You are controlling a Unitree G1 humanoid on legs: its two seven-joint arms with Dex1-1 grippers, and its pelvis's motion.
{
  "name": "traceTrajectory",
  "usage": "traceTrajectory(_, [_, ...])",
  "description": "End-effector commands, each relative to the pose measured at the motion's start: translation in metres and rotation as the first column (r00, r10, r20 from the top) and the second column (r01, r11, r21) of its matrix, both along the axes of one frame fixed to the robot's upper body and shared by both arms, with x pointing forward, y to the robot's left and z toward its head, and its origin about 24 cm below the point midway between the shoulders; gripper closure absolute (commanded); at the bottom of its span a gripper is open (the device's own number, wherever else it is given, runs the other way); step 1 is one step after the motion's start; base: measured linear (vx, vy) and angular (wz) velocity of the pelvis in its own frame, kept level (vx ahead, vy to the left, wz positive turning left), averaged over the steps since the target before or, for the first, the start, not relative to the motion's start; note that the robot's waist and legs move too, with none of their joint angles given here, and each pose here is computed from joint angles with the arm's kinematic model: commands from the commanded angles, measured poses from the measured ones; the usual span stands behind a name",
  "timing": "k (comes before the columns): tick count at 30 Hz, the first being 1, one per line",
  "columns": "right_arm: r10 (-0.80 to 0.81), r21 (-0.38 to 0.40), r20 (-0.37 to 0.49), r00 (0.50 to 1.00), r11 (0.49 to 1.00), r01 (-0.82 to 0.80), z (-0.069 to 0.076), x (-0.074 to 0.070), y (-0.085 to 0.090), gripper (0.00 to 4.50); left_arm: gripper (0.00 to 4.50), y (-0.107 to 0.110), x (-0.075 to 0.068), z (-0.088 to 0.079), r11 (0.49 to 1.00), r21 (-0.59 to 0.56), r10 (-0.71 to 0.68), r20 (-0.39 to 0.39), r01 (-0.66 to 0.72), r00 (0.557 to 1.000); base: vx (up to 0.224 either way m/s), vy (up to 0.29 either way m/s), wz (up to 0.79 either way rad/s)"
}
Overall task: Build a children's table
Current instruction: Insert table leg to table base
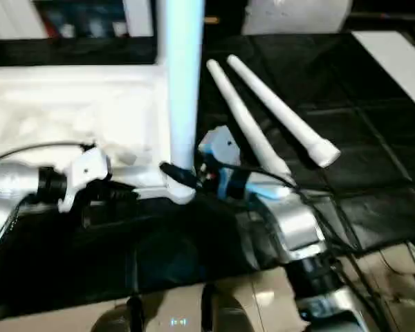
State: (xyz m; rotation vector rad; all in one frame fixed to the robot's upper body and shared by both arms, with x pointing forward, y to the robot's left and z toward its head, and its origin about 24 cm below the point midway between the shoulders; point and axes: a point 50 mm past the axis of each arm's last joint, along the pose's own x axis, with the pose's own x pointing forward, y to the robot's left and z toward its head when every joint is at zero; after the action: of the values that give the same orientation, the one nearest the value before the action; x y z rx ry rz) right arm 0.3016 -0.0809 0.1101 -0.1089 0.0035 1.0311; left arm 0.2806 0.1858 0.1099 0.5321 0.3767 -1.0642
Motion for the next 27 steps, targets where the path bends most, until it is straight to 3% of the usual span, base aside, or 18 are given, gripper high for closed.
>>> traceTrajectory(1, [-0.222,-0.215,-0.263,0.939,0.962,0.168,-0.072,0.000,-0.023,2.63,4.50,-0.004,-0.009,0.001,0.995,-0.028,0.096,0.005,-0.096,0.995,0.000,0.000,0.00])
traceTrajectory(4, [-0.296,-0.203,-0.261,0.919,0.947,0.247,-0.072,0.010,-0.016,2.63,4.50,-0.036,-0.025,0.004,0.992,-0.088,0.094,0.012,-0.092,0.996,0.000,0.000,0.00])
traceTrajectory(6, [-0.309,-0.200,-0.258,0.915,0.944,0.262,-0.071,0.014,-0.012,2.63,4.50,-0.046,-0.028,0.008,0.992,-0.099,0.086,0.019,-0.084,0.996,0.000,0.000,0.00])
traceTrajectory(16, [-0.264,-0.188,-0.272,0.925,0.958,0.218,-0.074,0.011,0.000,2.63,4.50,-0.037,-0.010,0.013,0.974,-0.046,0.228,0.109,-0.224,0.968,0.000,0.000,0.00])
traceTrajectory(23, [-0.271,-0.190,-0.263,0.926,0.956,0.225,-0.075,0.014,0.001,2.63,4.50,-0.032,-0.005,0.006,0.952,0.018,0.302,0.113,-0.306,0.947,0.000,0.000,0.00])
traceTrajectory(24, [-0.272,-0.177,-0.276,0.922,0.957,0.230,-0.075,0.016,0.002,2.07,4.50,-0.034,-0.002,0.008,0.949,-0.016,0.315,0.100,-0.315,0.944,0.000,0.000,0.00])
traceTrajectory(26, [-0.277,-0.169,-0.282,0.919,0.957,0.236,-0.074,0.018,0.001,2.07,4.50,-0.036,0.002,0.010,0.948,-0.050,0.317,0.085,-0.313,0.945,0.000,0.000,0.00])
traceTrajectory(27, [-0.277,-0.169,-0.282,0.919,0.957,0.236,-0.074,0.018,0.001,1.82,4.50,-0.036,0.002,0.010,0.948,-0.050,0.317,0.085,-0.313,0.945,0.000,0.000,0.00])
